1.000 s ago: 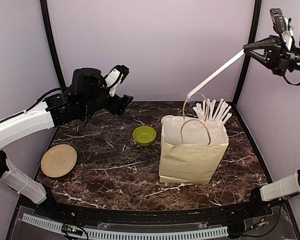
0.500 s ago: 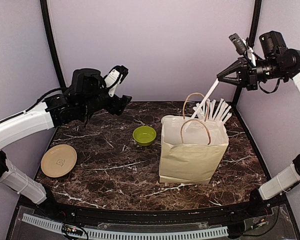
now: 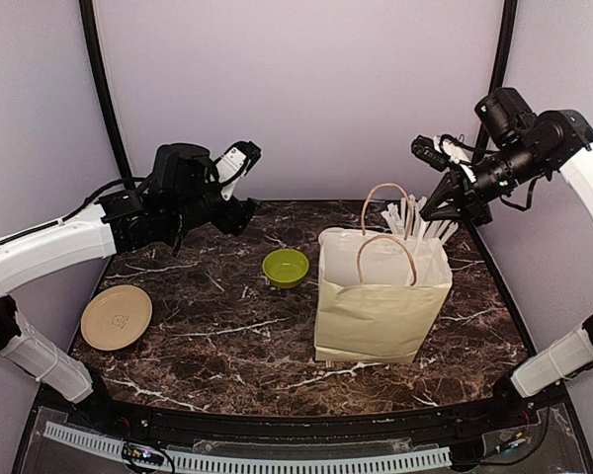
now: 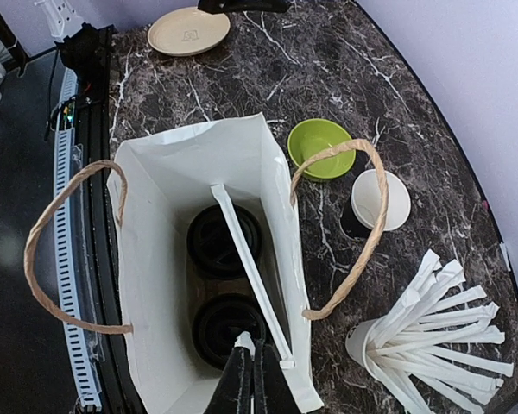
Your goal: Pack the takeout coffee
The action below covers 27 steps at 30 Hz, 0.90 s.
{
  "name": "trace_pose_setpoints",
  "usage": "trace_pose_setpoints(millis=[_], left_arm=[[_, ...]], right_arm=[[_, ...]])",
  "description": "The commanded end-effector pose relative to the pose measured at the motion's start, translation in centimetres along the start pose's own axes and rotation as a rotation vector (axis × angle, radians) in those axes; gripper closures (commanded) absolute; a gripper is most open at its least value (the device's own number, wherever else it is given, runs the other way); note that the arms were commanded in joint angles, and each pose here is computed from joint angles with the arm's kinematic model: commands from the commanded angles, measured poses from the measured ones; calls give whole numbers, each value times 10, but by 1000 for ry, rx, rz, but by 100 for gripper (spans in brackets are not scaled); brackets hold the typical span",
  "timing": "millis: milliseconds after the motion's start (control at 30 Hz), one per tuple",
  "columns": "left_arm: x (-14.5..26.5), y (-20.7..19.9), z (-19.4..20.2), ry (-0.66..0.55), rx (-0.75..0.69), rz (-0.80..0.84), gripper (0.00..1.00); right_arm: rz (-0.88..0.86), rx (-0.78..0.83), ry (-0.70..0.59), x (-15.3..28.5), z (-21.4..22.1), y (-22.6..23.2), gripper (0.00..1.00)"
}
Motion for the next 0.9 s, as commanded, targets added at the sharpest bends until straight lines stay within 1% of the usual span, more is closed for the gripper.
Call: trace_pose_setpoints(millis=[0,133,167,200,233,300,333,400,467,533,633,733,833,867], left_arm=[[0,5,-3,-21,-6,-27,17],[-3,4,2,-7,-14,-33,17],[-4,4,3,-5,-16,-33,17],[-4,4,3,-4,-18,-36,17],[-4,4,4,-2,-20,-36,17],[-4,4,4,-1,-24,-38,17],[-4,4,4,-2,-26,-39,17],[-3,4,3,-4,-29,-37,16],[-2,5,3,-7,-32,-38,16],[-2,5,2,-10,-32,-37,16],[-1,4,1,-16,-23,-22,15],[0,3,-2,-27,-11,-7,11],[2,3,-7,-41,-1,-1,7],[3,4,-9,-47,1,-2,7]], right_arm=[[25,29,100,-13,6,-9,100],[-49,46,140,-41,1,-7,100],[-81,63,149,-51,-2,-2,97],[-108,75,155,-60,-5,1,89],[-134,84,160,-68,-8,4,76],[-166,95,150,-78,-17,5,59],[-161,108,128,-76,-24,4,53],[-145,136,93,-70,-34,1,43],[-112,168,52,-58,-46,-1,36],[-87,197,2,-44,-57,-1,27],[-58,223,-63,-25,-64,-3,16],[-25,195,-115,-17,-60,-16,8],[41,126,-169,-5,-49,-38,5],[104,71,-194,4,-39,-55,5]])
Point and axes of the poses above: each gripper's point midway between its finger pads, its own x axis back along the fingers, its own y axis along the line the jaws close on, z = x × y, the point moved 5 cm from there along x, back along the fingers, and after that the axes turned 11 degrees about x, right-handed, at the moved point
